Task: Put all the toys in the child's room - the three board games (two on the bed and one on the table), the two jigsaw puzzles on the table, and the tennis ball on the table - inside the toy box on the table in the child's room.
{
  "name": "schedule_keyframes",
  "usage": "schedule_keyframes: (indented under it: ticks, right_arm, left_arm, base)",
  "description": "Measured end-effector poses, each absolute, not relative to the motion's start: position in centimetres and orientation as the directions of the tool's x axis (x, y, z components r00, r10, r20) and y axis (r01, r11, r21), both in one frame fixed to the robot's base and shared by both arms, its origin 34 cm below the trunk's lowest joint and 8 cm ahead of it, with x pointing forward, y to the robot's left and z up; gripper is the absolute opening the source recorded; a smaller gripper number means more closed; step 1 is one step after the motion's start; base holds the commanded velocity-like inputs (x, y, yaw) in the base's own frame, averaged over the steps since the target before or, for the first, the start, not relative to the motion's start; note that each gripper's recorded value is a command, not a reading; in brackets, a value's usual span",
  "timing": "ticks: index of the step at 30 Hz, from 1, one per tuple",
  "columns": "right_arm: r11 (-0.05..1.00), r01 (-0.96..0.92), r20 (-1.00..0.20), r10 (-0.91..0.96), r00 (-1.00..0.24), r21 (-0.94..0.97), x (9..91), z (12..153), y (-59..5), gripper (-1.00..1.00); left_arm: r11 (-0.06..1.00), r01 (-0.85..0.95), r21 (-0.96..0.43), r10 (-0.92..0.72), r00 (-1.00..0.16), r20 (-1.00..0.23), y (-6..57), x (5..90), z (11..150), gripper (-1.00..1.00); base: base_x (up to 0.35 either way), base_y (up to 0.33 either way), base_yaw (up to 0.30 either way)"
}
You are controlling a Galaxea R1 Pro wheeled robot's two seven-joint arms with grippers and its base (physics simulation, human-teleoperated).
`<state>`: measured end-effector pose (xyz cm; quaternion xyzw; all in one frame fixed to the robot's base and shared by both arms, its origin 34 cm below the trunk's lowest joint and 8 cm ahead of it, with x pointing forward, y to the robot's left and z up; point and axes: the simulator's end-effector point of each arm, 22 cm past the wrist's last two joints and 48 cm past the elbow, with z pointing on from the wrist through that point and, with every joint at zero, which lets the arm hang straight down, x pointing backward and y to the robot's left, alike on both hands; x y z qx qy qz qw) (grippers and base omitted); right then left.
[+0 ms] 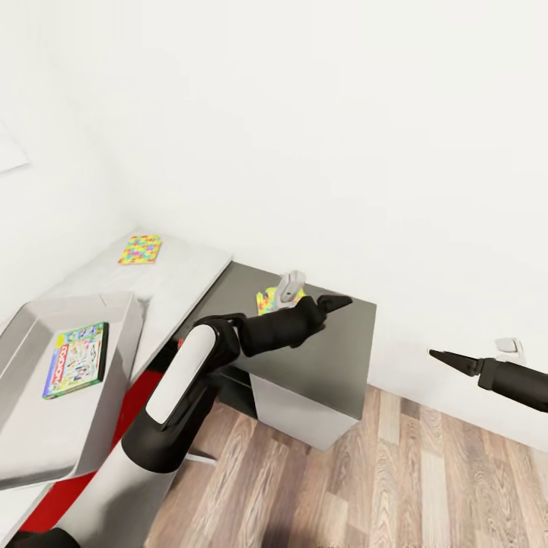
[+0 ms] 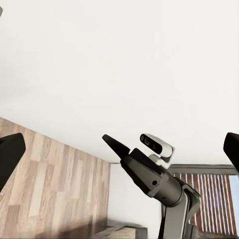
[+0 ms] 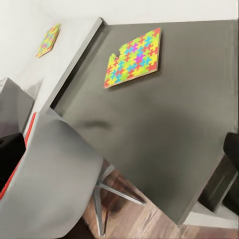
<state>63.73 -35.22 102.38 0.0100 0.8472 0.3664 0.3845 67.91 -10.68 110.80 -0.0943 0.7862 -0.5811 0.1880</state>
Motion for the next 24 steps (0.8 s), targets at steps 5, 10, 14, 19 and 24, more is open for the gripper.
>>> schedule_keyframes:
  ticks: [5,10,14,19,24]
  right_arm:
    - [0.733,-0.264,-0.645,0.3,-0.703,0.627,63.72,102.45,-35.22,1.0]
    - [0.733,-0.265,-0.647,0.3,-0.701,0.627,63.71,102.59,-35.23,1.0]
    - [0.733,-0.266,-0.649,0.3,-0.699,0.626,63.7,102.71,-35.23,1.0]
    - [0.732,-0.268,-0.651,0.301,-0.697,0.626,63.67,102.88,-35.19,1.0]
    - [0.732,-0.27,-0.653,0.302,-0.695,0.626,63.64,103.05,-35.14,1.0]
  left_arm:
    - [0.304,0.074,-0.95,-0.367,-0.911,-0.188,-10.63,67.88,110.97,1.0]
    - [0.303,0.077,-0.95,-0.367,-0.91,-0.191,-10.58,67.86,111.14,1.0]
    - [0.303,0.08,-0.95,-0.367,-0.91,-0.194,-10.56,67.83,111.29,1.0]
    - [0.303,0.083,-0.949,-0.369,-0.908,-0.197,-10.52,67.82,111.47,1.0]
    - [0.304,0.084,-0.949,-0.371,-0.907,-0.199,-10.49,67.81,111.62,1.0]
  base:
    - [0.0,0.0,-0.291]
    - [0.0,0.0,-0.287]
    - [0.0,0.0,-0.281]
    - [0.0,0.0,-0.276]
    - [0.0,0.0,-0.272]
